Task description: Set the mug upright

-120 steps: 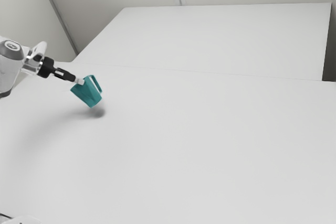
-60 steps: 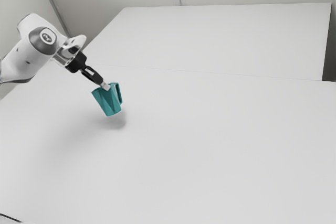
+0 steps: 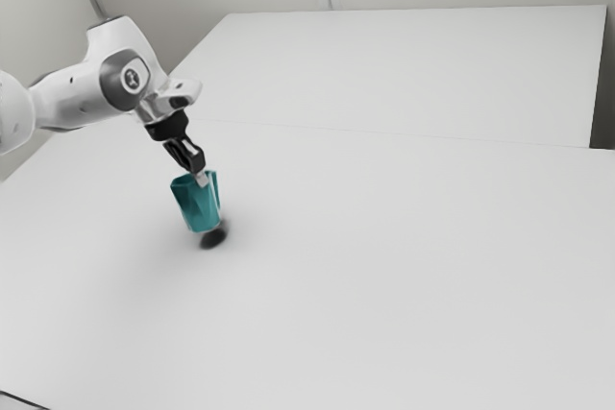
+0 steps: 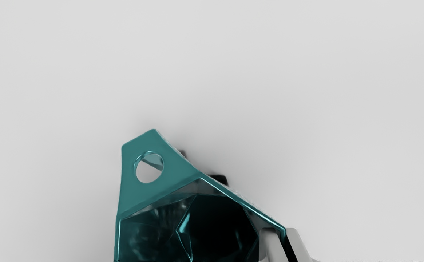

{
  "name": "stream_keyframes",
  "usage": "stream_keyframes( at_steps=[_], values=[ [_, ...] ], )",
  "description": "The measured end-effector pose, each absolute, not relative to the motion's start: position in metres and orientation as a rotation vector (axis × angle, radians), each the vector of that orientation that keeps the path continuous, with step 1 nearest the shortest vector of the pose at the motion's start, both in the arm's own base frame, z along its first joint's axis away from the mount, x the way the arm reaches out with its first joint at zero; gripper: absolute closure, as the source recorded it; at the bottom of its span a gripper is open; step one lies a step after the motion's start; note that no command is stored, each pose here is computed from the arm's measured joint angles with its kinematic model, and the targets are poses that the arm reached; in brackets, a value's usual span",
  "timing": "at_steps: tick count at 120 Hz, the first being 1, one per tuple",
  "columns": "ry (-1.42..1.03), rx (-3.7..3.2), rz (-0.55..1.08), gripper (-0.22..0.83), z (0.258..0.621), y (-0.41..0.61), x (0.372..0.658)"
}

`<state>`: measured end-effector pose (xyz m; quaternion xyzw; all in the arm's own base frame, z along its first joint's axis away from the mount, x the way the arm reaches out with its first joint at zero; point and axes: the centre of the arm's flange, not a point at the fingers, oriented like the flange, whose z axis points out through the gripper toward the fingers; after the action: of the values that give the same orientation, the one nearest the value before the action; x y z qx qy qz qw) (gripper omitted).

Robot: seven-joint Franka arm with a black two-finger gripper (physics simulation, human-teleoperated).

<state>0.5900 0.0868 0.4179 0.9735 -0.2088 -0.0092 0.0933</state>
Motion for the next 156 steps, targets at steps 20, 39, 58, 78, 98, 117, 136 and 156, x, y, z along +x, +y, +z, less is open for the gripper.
stream_keyframes(
  at_steps=[20, 39, 58, 78, 98, 117, 136, 156],
  values=[
    [-0.593, 2.960, -0.141, 0.79, 0.412, 0.077, 0.588],
    [-0.551, 3.016, -0.234, 0.79, 0.411, 0.070, 0.585],
    [-0.476, 3.042, -0.330, 0.79, 0.400, 0.070, 0.582],
    [-0.393, 3.051, -0.426, 0.79, 0.383, 0.073, 0.586],
    [-0.329, 3.054, -0.474, 0.78, 0.377, 0.073, 0.589],
    [-0.285, 3.059, -0.491, 0.59, 0.379, 0.070, 0.592],
    [-0.259, 3.079, -0.434, 0.36, 0.396, 0.066, 0.609],
    [-0.243, 3.122, -0.268, 0.19, 0.439, 0.061, 0.622]
  ],
)
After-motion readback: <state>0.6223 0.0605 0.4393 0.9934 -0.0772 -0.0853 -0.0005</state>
